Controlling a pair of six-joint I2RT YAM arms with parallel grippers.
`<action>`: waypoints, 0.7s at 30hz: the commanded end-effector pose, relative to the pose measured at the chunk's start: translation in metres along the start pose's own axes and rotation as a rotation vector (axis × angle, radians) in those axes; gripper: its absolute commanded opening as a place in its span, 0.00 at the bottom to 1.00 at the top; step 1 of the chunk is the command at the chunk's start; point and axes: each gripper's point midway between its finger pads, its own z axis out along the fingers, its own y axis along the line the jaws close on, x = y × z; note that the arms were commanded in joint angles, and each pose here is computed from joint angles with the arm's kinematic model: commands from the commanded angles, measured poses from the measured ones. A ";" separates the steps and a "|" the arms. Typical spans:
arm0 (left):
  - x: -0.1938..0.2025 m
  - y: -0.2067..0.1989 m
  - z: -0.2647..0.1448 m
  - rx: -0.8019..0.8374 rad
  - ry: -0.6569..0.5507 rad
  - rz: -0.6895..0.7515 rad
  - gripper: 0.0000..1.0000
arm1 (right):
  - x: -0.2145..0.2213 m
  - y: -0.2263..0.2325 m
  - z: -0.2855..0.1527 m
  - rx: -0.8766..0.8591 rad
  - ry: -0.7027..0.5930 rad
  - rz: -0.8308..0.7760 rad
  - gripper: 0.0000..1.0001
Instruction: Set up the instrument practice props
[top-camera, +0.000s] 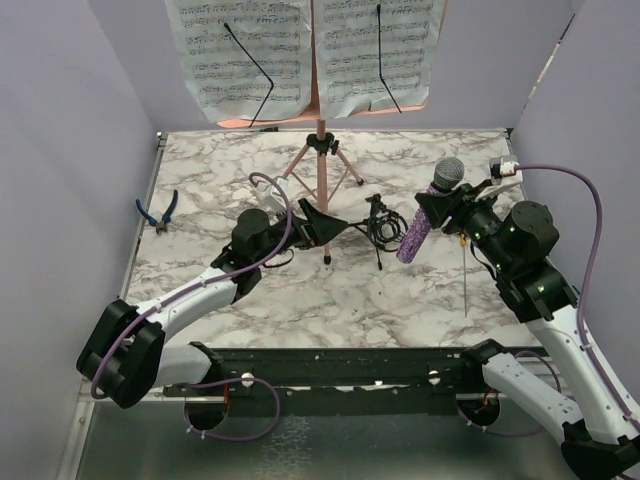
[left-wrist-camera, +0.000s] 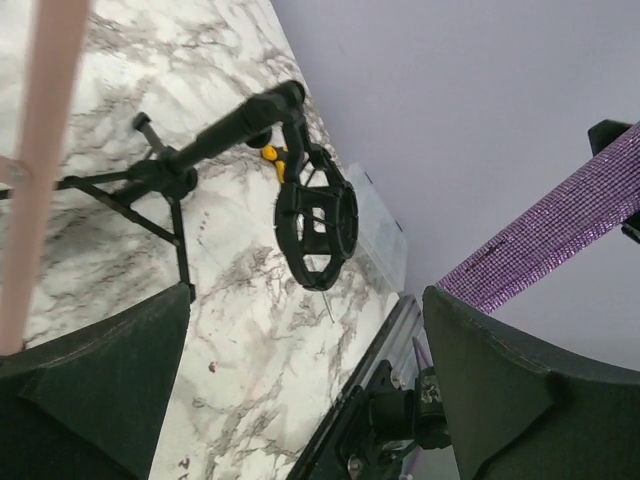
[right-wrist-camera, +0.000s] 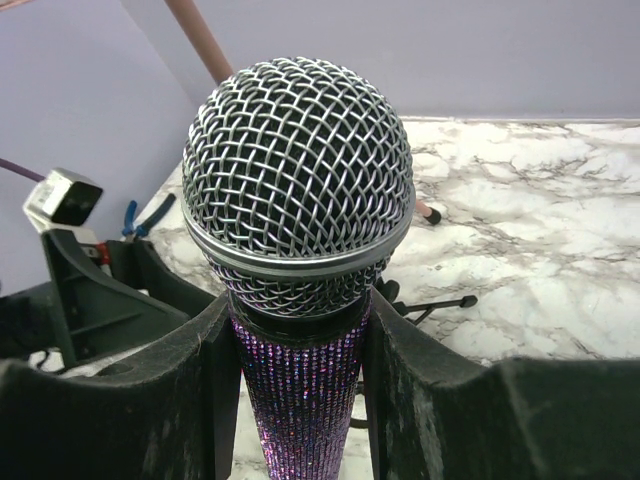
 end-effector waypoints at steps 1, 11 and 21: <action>-0.013 0.020 -0.019 -0.028 0.004 -0.008 0.99 | -0.019 -0.005 0.005 0.025 -0.096 -0.058 0.01; -0.054 0.043 -0.056 -0.006 -0.023 -0.102 0.99 | -0.023 0.010 0.017 -0.092 -0.172 -0.130 0.00; -0.060 0.017 -0.065 0.075 -0.030 0.050 0.99 | -0.020 0.038 0.014 -0.275 -0.245 -0.165 0.01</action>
